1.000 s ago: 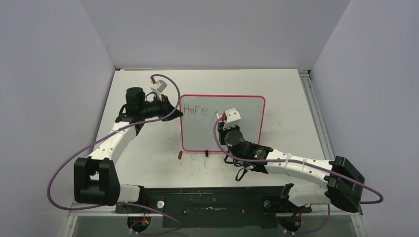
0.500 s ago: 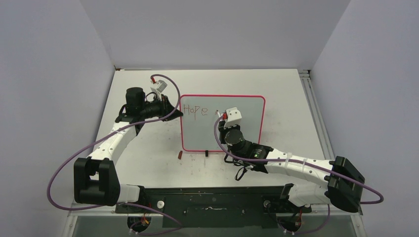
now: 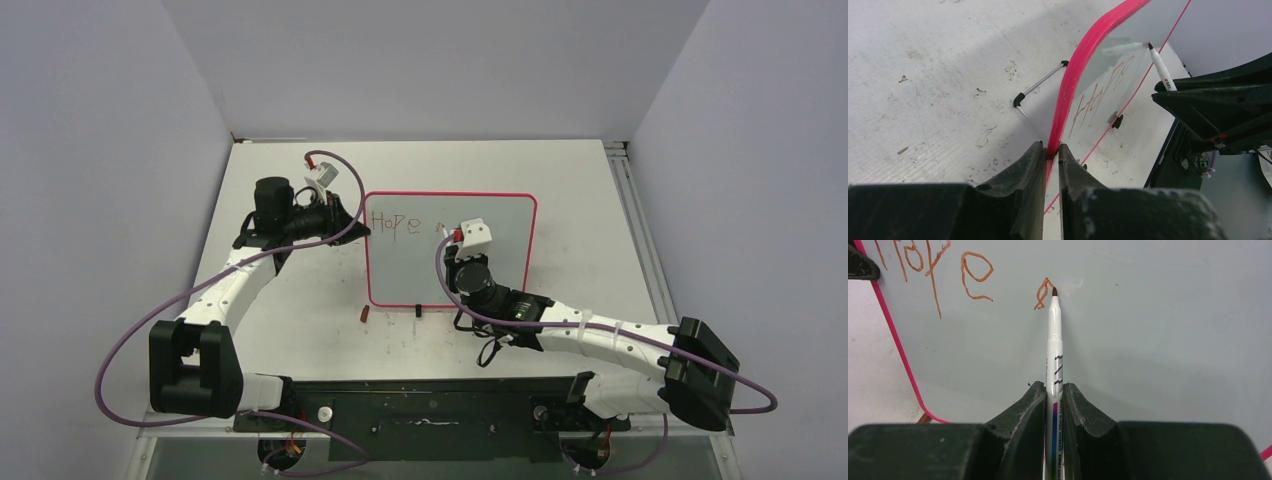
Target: Write a sentence on the whiteboard
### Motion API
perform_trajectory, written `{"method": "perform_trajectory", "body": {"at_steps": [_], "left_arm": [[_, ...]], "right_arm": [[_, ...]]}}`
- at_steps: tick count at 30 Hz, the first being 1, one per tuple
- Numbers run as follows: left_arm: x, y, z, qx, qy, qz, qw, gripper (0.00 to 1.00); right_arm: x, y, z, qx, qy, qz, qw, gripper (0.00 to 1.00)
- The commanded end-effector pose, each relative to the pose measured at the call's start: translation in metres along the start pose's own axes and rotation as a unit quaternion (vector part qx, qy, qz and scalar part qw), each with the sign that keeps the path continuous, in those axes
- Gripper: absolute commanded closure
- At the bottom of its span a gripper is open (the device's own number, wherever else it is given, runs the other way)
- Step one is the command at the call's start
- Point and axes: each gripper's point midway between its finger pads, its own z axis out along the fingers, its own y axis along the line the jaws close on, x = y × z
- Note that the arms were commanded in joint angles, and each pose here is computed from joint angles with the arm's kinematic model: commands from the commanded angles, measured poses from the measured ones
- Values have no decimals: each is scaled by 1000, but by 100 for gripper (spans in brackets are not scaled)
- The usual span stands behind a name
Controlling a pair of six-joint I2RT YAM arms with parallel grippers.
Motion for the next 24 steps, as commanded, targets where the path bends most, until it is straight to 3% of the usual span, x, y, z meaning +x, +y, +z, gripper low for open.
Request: {"method": "perform_trajectory", "body": {"at_steps": [1, 24], "left_arm": [[-17, -13, -7, 8, -27, 24, 999, 100], [-19, -15, -8, 9, -29, 27, 999, 100]], "right_arm": [[-7, -12, -4, 20, -9, 20, 1000, 95], [9, 1, -11, 0, 14, 13, 1000, 95]]}}
